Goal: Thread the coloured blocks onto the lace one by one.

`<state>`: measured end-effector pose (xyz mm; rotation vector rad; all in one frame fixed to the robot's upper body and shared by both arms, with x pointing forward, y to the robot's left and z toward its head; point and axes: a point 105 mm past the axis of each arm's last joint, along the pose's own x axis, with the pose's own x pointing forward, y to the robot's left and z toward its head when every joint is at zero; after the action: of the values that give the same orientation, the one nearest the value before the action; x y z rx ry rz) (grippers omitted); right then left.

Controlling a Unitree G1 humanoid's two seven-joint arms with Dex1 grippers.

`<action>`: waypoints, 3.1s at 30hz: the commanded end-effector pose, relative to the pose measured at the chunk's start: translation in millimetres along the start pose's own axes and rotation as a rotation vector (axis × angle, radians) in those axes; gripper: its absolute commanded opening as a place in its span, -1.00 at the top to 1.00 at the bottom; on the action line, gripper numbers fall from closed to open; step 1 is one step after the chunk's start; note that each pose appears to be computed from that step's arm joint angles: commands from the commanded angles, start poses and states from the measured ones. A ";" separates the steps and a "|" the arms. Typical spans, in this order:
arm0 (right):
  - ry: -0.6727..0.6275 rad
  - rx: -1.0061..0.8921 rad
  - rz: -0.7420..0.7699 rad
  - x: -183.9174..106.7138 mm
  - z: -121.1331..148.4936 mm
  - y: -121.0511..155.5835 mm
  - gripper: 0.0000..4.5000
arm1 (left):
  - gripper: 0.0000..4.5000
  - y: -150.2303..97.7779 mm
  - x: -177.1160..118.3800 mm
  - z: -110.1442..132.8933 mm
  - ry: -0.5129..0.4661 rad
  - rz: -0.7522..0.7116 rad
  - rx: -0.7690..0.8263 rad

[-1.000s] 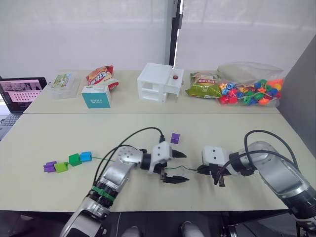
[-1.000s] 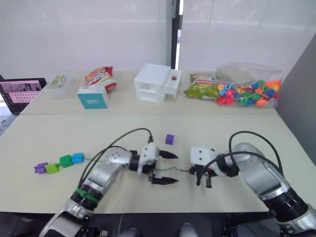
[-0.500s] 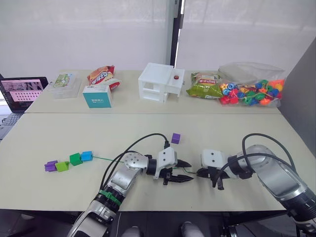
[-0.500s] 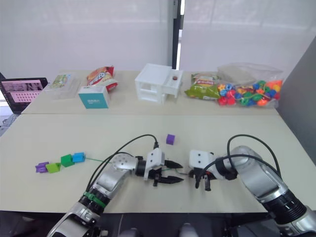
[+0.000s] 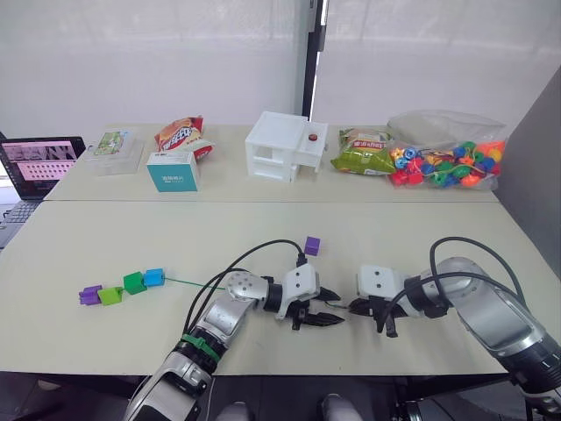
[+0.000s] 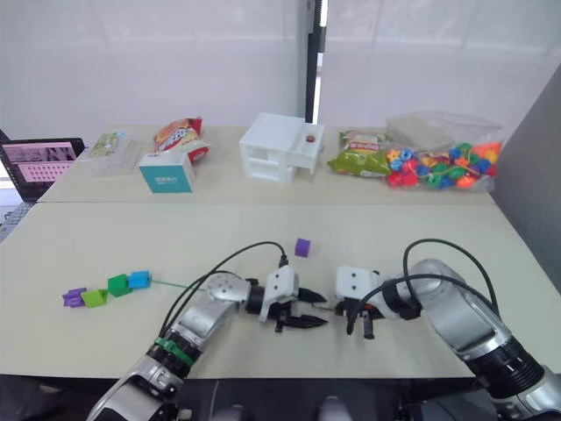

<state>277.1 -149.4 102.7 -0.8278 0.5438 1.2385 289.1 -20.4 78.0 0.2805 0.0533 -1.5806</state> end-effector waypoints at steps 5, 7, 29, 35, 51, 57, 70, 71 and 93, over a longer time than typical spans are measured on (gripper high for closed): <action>-0.006 -0.017 -0.005 -2.1 5.4 0.2 1.00 | 0.99 3.1 1.9 3.5 0.014 0.001 0.025; -0.005 -0.017 -0.006 -2.5 5.3 -0.3 1.00 | 0.99 4.4 1.5 2.1 0.023 0.003 0.024; -0.444 0.309 -0.248 -37.8 32.2 -33.5 -0.99 | 1.00 12.0 -45.9 -21.9 0.082 0.120 -0.042; -0.372 0.226 -0.353 -8.2 27.1 -65.7 -0.99 | 1.00 7.3 -56.4 -23.5 0.082 0.157 -0.060; -0.331 0.121 -0.270 50.2 50.2 -111.7 -0.99 | 1.00 6.1 -59.6 -25.3 0.086 0.212 -0.076; -0.341 0.133 -0.237 62.8 52.2 -113.3 -0.47 | 1.00 6.4 -58.8 -24.0 0.086 0.213 -0.071; -0.308 0.112 -0.182 50.2 32.0 -104.5 0.47 | 1.00 4.8 -57.6 -24.5 0.088 0.203 -0.067; -0.289 0.103 -0.176 47.6 26.7 -103.0 0.47 | 1.00 4.7 -57.2 -24.5 0.088 0.202 -0.066; -0.192 0.069 -0.077 -9.0 -10.0 -97.6 -0.89 | 1.00 2.1 -45.4 -23.9 0.067 0.185 -0.060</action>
<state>371.4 -168.5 114.4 -0.6738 0.4286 1.2147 297.1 28.2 73.1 0.2760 0.0939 -1.3900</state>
